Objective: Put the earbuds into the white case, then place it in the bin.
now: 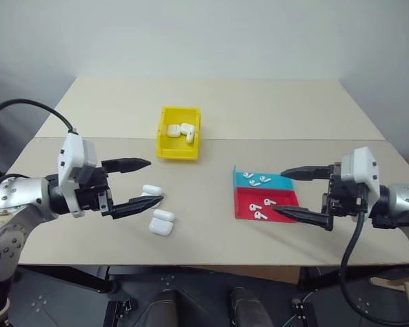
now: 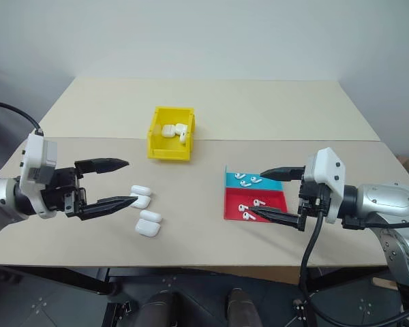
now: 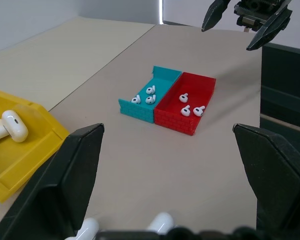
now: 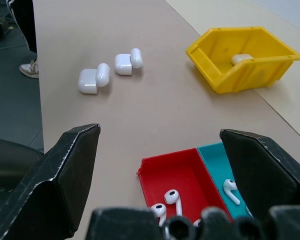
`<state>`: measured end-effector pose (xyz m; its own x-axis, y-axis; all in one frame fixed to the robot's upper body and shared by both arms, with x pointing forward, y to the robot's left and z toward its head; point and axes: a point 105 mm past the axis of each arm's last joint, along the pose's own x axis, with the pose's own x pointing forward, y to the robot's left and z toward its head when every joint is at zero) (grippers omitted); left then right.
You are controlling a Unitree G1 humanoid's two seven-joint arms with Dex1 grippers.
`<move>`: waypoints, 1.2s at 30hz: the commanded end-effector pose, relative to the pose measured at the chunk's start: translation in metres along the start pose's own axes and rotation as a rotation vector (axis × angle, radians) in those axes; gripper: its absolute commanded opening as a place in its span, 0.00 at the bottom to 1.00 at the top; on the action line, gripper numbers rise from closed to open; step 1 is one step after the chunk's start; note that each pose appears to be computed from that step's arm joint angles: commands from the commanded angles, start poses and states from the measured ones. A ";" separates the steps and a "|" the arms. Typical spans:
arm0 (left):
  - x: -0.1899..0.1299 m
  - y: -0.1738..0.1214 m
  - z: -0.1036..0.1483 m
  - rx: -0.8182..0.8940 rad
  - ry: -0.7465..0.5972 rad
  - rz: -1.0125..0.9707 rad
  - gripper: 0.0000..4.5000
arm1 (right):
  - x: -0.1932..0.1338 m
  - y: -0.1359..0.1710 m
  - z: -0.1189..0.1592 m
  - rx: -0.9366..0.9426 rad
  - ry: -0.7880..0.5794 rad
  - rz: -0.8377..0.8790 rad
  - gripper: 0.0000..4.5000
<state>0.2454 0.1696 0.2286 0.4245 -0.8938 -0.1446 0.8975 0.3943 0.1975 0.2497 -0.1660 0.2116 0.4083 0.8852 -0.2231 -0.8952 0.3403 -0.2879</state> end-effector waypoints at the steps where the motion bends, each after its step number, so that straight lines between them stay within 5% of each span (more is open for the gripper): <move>1: -0.001 -0.002 0.008 0.012 -0.016 -0.016 1.00 | -0.003 -0.002 0.012 -0.066 -0.018 -0.009 0.99; 16: 0.004 -0.007 -0.015 -0.046 0.150 0.038 1.00 | -0.001 -0.007 0.017 -0.080 -0.015 -0.011 0.99; 23: 0.001 -0.004 -0.035 -0.115 0.315 0.079 1.00 | -0.002 -0.004 0.019 -0.075 -0.014 -0.022 0.99; 27: -0.003 0.013 -0.061 -0.131 0.570 0.175 1.00 | 0.000 -0.003 0.017 -0.067 -0.015 -0.033 0.99; 36: 0.025 0.030 -0.067 -0.278 0.681 0.239 1.00 | 0.004 0.002 0.016 -0.060 -0.018 -0.061 0.99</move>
<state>0.2860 0.1708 0.1639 0.4931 -0.5198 -0.6976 0.7653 0.6405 0.0637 0.2507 -0.1591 0.2163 0.4536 0.8666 -0.2077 -0.8669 0.3750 -0.3285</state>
